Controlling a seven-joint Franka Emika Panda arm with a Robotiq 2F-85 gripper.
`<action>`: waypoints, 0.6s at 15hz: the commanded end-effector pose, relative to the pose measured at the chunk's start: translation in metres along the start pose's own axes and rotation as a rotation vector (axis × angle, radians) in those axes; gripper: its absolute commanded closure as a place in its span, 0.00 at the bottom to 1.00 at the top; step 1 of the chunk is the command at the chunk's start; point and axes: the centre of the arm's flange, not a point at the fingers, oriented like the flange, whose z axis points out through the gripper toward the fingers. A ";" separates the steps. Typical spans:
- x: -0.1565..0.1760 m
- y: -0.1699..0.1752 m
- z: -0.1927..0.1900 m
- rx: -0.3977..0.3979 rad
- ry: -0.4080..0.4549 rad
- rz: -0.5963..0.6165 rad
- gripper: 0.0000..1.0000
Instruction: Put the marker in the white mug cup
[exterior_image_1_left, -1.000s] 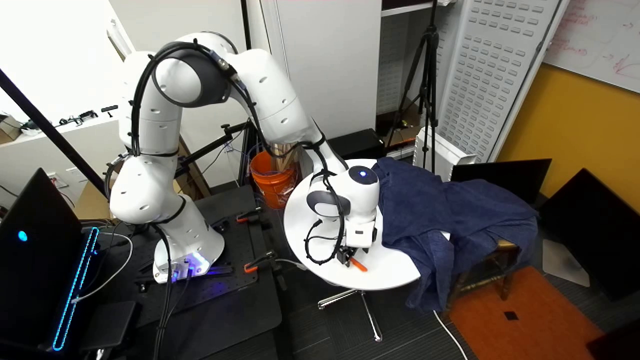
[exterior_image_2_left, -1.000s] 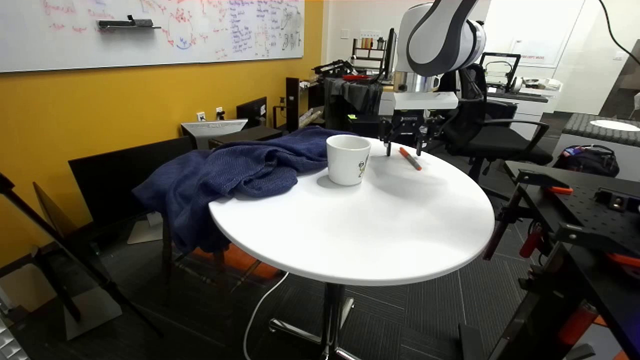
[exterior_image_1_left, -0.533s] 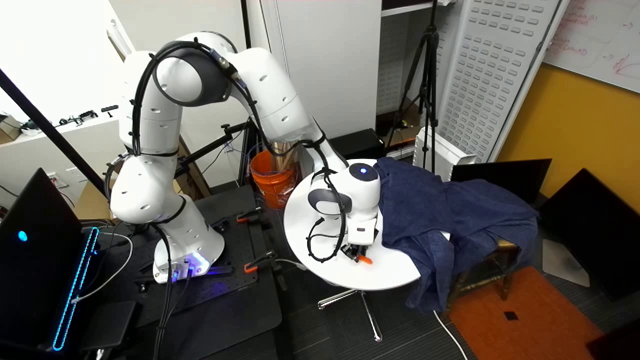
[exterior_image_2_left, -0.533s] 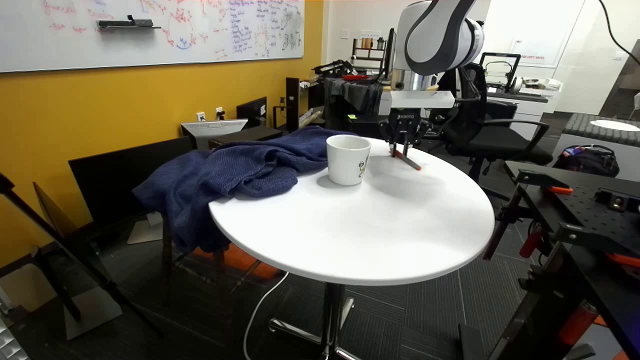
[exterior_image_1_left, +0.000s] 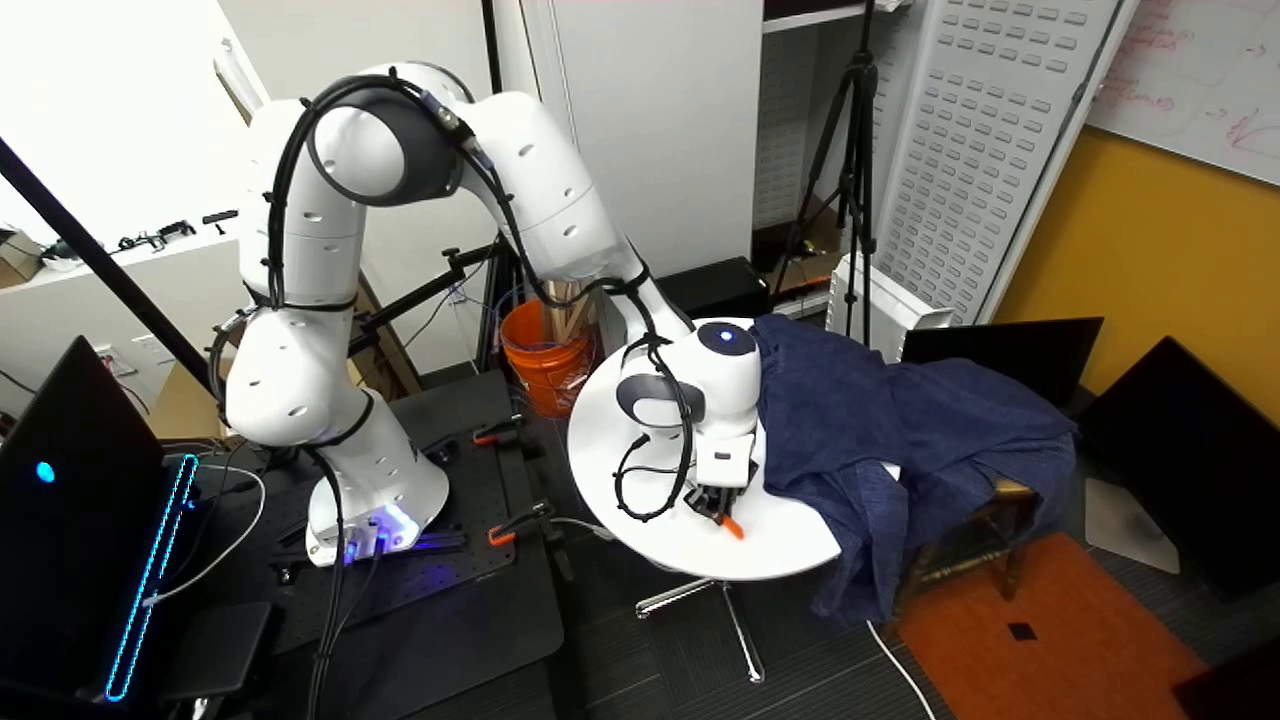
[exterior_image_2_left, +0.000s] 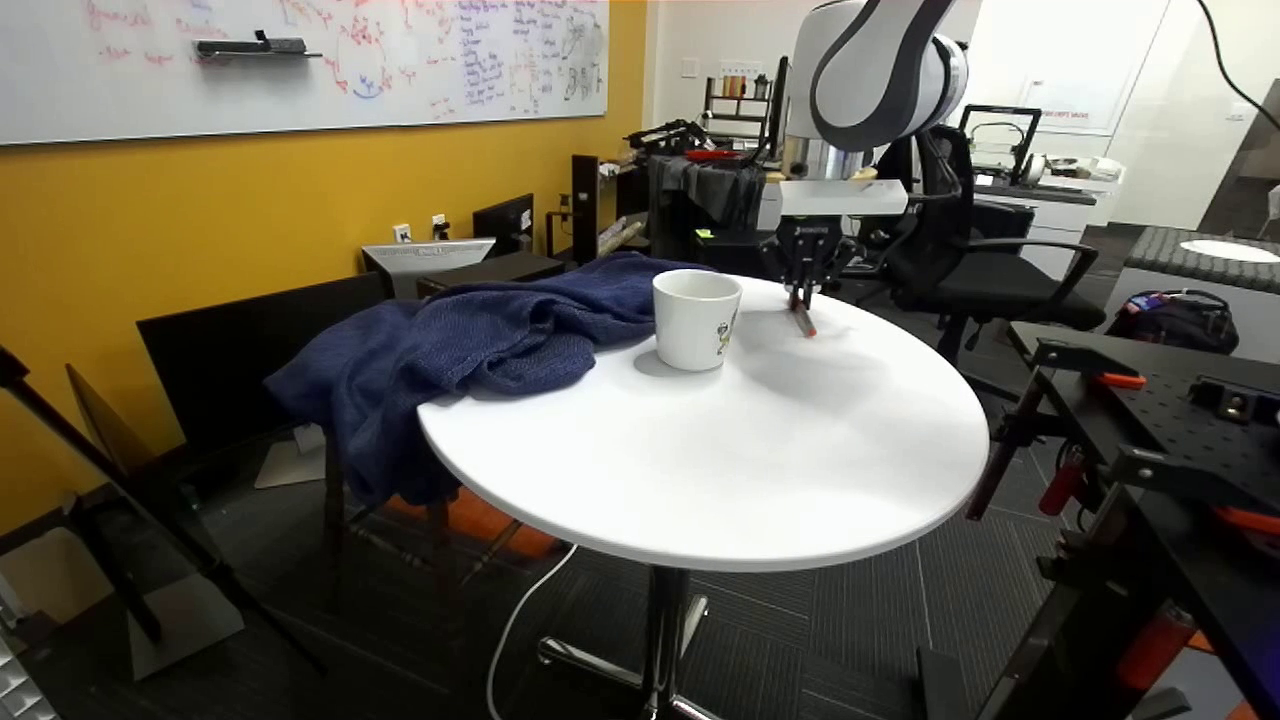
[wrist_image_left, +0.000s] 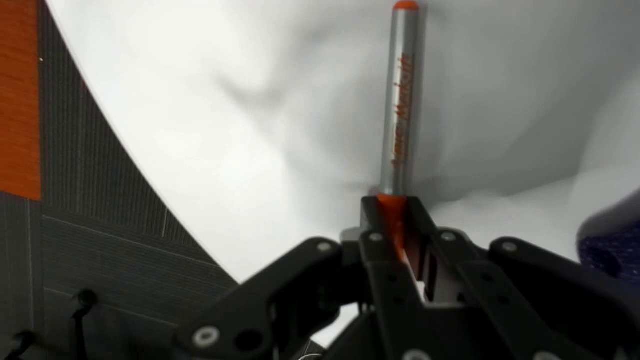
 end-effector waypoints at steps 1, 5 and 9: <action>-0.012 0.001 -0.029 -0.011 0.084 0.006 0.96; -0.014 0.000 -0.056 -0.030 0.170 0.006 0.96; -0.017 0.003 -0.086 -0.028 0.256 0.017 0.96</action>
